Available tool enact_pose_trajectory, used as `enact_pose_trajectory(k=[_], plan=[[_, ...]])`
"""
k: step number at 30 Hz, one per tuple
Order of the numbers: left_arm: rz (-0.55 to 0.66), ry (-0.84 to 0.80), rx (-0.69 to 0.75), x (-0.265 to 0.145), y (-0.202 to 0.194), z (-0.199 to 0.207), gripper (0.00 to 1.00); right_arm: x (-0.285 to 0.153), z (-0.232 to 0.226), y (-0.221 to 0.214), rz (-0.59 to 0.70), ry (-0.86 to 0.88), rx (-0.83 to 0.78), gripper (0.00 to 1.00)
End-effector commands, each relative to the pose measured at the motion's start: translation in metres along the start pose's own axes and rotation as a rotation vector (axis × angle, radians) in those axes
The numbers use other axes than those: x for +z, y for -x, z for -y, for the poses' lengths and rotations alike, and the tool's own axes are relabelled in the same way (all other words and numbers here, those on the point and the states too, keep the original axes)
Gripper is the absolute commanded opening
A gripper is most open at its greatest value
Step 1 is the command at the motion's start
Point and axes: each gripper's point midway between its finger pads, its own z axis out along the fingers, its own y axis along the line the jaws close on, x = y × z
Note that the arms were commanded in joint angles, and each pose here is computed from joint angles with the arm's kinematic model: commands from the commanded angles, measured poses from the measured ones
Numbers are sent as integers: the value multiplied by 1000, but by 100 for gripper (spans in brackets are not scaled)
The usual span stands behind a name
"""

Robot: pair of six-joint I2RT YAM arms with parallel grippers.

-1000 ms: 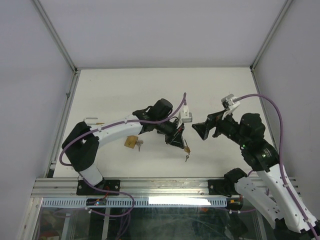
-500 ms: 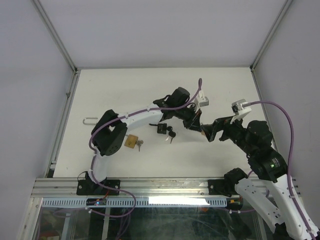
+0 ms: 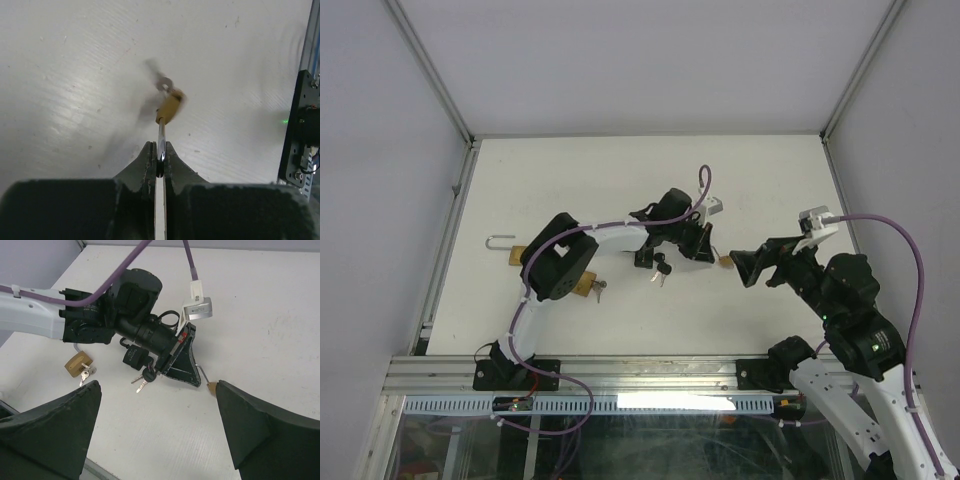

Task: Unlock with the key

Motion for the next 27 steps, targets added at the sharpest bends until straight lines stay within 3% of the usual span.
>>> enact_pose_trajectory(k=[1,10,13,14,19,22,25,27], plan=[[-29,2,-34,1,-25,7,0,-3,-12,20,41,42,37,100],[-209,29,-219,-9,-89,-11,0,9,-20,20,38,92,44,100],[-200,27,-226,-10,-85,-11,41,14,-15,22,21,57,57,100],[-190,36,-234,-11,-81,-13,47,15,-14,21,14,45,61,100],[-144,84,-296,-24,-61,-28,66,24,-1,20,-9,-36,85,100],[-136,101,-240,-35,-53,-27,75,29,8,19,-17,-89,88,100],[-123,108,-157,-52,-43,-18,98,34,22,17,-29,-167,93,100],[-122,121,-111,-63,-42,-14,99,36,29,16,-42,-213,92,100]])
